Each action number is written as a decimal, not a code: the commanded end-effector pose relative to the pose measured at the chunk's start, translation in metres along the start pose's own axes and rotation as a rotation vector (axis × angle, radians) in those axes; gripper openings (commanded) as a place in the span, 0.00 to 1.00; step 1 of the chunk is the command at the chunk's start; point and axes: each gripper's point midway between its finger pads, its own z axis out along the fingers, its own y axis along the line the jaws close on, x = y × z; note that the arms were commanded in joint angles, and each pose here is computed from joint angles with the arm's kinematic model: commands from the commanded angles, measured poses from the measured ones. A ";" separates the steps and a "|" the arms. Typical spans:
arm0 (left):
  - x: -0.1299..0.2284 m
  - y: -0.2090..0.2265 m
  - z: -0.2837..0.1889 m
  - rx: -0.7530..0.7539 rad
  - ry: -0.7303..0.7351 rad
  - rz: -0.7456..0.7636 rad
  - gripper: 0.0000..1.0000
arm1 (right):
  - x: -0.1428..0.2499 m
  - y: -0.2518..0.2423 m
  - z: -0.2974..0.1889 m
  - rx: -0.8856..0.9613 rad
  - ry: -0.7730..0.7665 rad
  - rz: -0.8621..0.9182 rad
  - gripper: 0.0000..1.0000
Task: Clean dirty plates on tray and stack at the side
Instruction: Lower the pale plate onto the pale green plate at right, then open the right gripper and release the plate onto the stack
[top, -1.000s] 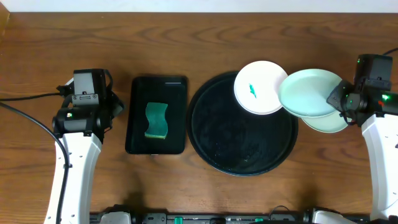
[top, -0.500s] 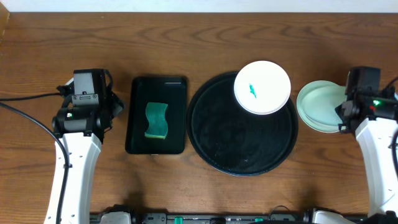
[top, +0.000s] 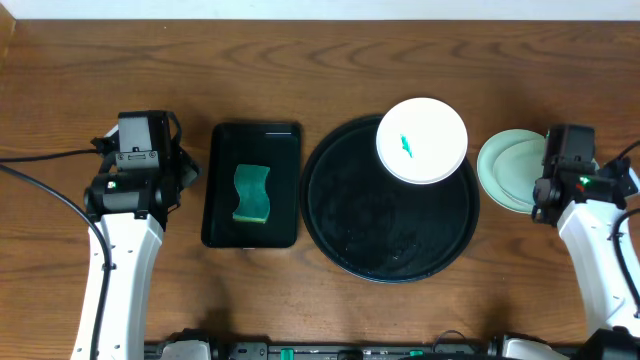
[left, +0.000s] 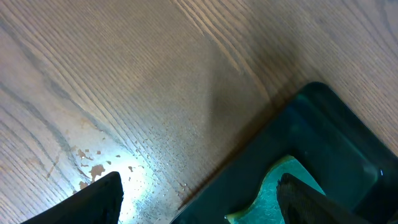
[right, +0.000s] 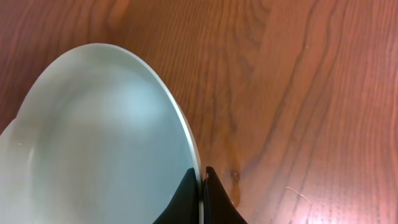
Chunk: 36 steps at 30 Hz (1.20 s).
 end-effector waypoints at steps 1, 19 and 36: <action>-0.002 0.005 0.000 -0.020 -0.012 -0.008 0.80 | -0.001 -0.007 0.005 0.015 -0.035 0.034 0.01; -0.002 0.005 0.000 -0.020 -0.012 -0.008 0.80 | 0.021 0.009 0.027 -0.072 -0.006 0.072 0.01; -0.002 0.005 0.000 -0.020 -0.012 -0.008 0.80 | 0.049 0.017 0.058 -0.039 0.056 0.031 0.01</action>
